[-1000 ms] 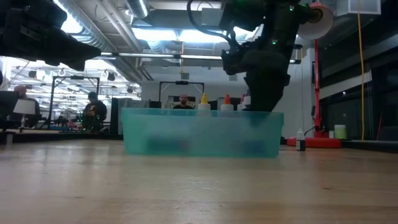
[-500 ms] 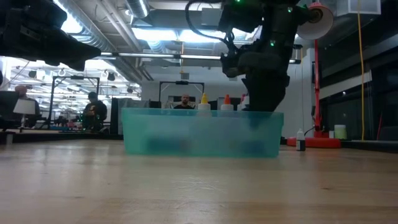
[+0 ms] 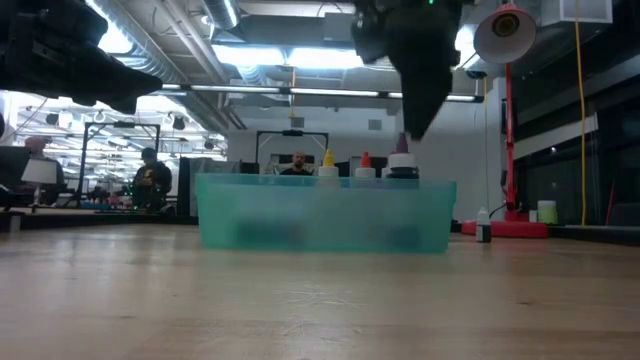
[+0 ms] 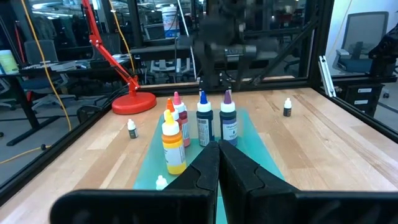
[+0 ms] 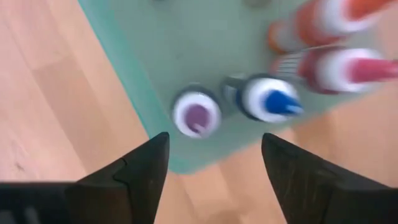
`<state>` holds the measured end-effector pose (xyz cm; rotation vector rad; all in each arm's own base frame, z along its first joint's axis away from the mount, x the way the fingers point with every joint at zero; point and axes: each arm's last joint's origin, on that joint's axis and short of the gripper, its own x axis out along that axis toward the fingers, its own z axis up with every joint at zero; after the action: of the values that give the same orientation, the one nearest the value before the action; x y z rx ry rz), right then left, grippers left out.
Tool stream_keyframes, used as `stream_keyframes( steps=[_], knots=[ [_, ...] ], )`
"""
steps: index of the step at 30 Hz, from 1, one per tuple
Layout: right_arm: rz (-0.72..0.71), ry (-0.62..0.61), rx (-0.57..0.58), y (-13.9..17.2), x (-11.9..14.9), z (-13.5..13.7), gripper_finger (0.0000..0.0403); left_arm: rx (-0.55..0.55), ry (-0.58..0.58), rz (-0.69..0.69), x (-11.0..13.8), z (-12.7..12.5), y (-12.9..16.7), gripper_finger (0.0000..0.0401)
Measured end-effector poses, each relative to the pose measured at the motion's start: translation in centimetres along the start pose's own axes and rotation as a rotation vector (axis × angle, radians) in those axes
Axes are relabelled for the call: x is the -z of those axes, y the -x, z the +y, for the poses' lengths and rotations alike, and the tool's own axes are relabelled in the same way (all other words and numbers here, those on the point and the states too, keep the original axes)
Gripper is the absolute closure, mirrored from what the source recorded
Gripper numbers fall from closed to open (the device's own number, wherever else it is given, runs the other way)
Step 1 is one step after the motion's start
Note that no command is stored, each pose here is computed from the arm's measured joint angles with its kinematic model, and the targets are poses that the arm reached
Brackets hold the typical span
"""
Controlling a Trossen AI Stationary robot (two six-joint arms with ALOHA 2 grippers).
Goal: Pick & Place food coloring
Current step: Put the small purple food coloring bottle into the green bin
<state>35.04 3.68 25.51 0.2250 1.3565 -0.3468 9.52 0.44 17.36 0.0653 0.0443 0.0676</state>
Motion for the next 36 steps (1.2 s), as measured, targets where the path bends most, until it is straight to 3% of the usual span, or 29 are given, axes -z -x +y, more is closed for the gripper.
stream_keyframes(
  steps=[3, 8, 16, 22, 25, 32, 36],
  knots=[
    [-0.028, 0.036, 0.073, 2.8, 0.0, 0.2, 0.0143, 0.000, 0.000, 0.000, 0.0, 0.0, 0.0, 0.0397],
    [-0.204, 0.025, 0.168, 8.3, 1.7, 0.0, 0.0143, 0.000, 0.000, 0.000, 0.0, 0.0, 0.0, 0.0397],
    [-0.324, -0.176, 0.180, 13.0, 7.3, -5.6, 0.0142, 0.000, 0.000, 0.000, 0.0, 0.0, 0.0, 0.0397],
    [-0.338, -0.274, 0.172, 12.8, 10.8, -9.5, 0.0140, 0.000, 0.000, 0.000, 0.0, 0.0, 0.0, 0.0397],
    [-0.331, -0.312, 0.132, 11.9, 11.7, -10.7, 0.0120, 0.000, 0.000, 0.000, 0.0, 0.0, 0.0, 0.0397],
    [-0.286, -0.350, 0.064, 8.2, 11.5, -12.4, 0.0042, 0.000, 0.000, 0.000, 0.0, 0.0, 0.0, 0.0397],
    [-0.272, -0.366, 0.045, 5.5, 10.4, -13.1, 0.0031, 0.000, 0.000, 0.000, 0.0, 0.0, 0.0, 0.0397]
  ],
)
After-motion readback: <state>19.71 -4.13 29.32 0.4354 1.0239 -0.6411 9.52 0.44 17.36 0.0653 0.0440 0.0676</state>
